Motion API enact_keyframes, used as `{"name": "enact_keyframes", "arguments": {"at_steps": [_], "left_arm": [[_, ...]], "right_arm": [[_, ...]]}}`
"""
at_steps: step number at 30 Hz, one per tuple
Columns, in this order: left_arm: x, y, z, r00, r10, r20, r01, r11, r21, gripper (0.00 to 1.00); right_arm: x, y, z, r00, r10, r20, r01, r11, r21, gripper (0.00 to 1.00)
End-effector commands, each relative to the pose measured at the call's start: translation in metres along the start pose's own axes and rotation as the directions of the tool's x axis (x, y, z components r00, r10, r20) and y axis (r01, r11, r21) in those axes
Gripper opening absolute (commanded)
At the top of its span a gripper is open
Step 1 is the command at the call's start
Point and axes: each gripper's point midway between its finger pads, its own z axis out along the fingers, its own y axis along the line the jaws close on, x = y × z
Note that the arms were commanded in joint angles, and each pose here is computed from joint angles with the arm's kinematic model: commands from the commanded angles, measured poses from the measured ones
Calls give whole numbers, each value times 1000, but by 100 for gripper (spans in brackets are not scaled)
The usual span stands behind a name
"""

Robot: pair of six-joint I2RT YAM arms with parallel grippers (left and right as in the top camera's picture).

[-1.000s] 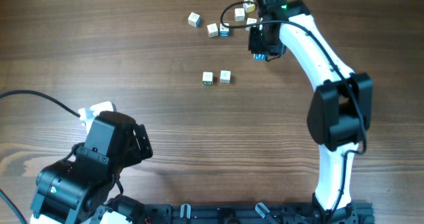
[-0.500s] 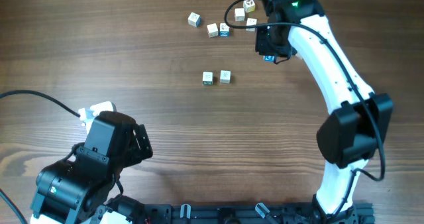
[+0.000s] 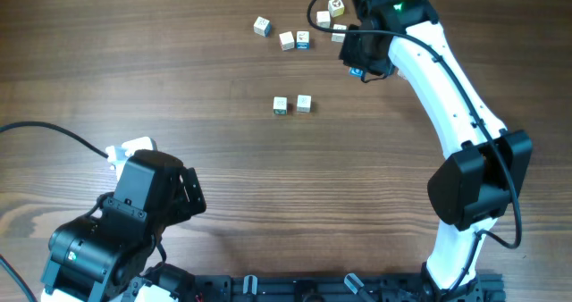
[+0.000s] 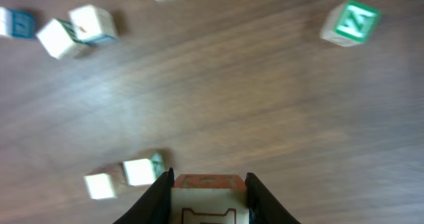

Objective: Form a horizontal line
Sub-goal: 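Carry the M block down toward the 6 and 9 blocks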

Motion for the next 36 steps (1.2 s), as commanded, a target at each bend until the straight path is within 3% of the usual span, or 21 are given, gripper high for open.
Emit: {"name": "enact_keyframes", "arguments": {"at_steps": [1,6,8,11,21,26,32,36], "left_arm": [[-1,4,1,1000,-17,9,17,1000,-18,100],[-1,4,1,1000,-17,9,17,1000,-18,100],[-1,4,1,1000,-17,9,17,1000,-18,100],[-1,4,1,1000,-17,9,17,1000,-18,100],[-1,4,1,1000,-17,9,17,1000,-18,100],[-1,4,1,1000,-17,9,17,1000,-18,100],[-1,4,1,1000,-17,9,17,1000,-18,100],[-1,4,1,1000,-17,9,17,1000,-18,100]], "right_arm": [[3,22,0,995,101,-19,-102,988,-112,4],[17,42,47,994,89,-69,-105,955,-278,4],[19,53,61,996,47,-82,-76,908,-412,4],[10,53,78,1000,22,-12,-25,854,-520,4],[17,40,128,999,26,21,-11,848,-529,7],[25,29,149,999,37,-12,-39,873,-486,19],[33,16,167,998,47,-33,-57,904,-424,18],[34,9,170,1000,-17,-2,15,921,-388,15]]}}
